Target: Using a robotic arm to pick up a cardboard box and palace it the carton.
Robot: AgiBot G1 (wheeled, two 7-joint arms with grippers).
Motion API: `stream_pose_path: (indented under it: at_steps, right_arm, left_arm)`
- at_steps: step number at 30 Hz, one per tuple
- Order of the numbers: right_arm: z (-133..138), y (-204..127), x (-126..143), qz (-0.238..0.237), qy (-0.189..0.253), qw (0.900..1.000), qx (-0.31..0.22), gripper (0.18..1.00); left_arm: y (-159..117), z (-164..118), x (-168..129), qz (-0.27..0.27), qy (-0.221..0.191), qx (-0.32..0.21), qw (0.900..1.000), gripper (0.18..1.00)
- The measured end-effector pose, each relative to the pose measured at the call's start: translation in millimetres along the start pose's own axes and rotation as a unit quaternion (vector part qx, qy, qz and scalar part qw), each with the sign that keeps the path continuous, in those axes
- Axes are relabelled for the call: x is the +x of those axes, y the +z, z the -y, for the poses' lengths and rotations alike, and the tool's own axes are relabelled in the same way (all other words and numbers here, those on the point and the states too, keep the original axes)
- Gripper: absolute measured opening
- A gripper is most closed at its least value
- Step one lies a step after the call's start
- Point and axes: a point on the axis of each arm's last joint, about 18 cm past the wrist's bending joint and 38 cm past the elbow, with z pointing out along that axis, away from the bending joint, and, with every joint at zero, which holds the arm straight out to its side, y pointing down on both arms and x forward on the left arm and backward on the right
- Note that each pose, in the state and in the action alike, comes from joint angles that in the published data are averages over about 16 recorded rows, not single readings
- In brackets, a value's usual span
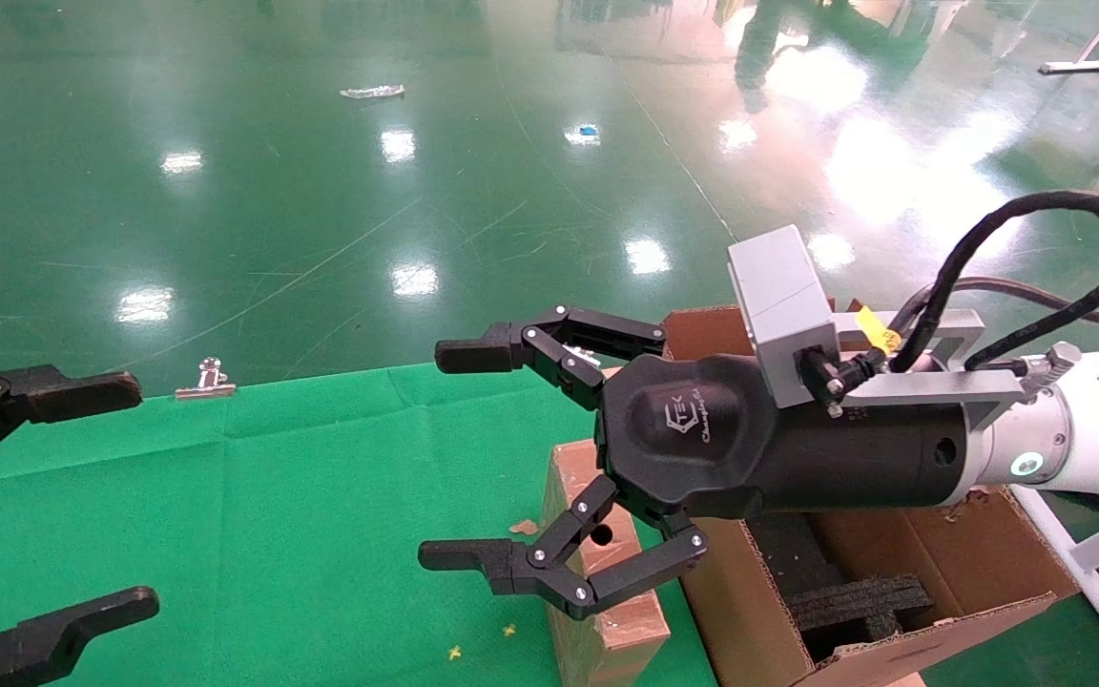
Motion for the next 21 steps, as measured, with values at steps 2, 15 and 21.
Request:
stream_pose_path:
  at_steps: [2,15,21]
  right_arm:
    - [0.0,0.0,0.0,0.000,0.000,1.000,0.000,1.000]
    - [-6.0,6.6,-2.7,0.013,-0.005,0.999,-0.030,1.000]
    - [-21.7,23.4,-2.5,0.040,-0.004,0.994,-0.099,1.000]
  left_arm:
    - [0.0,0.0,0.0,0.000,0.000,0.000,1.0000,1.001]
    - [0.0,0.0,0.0,0.000,0.000,0.000,1.0000,1.001]
    - [0.0,0.0,-0.1,0.000,0.000,0.000,1.0000,1.001]
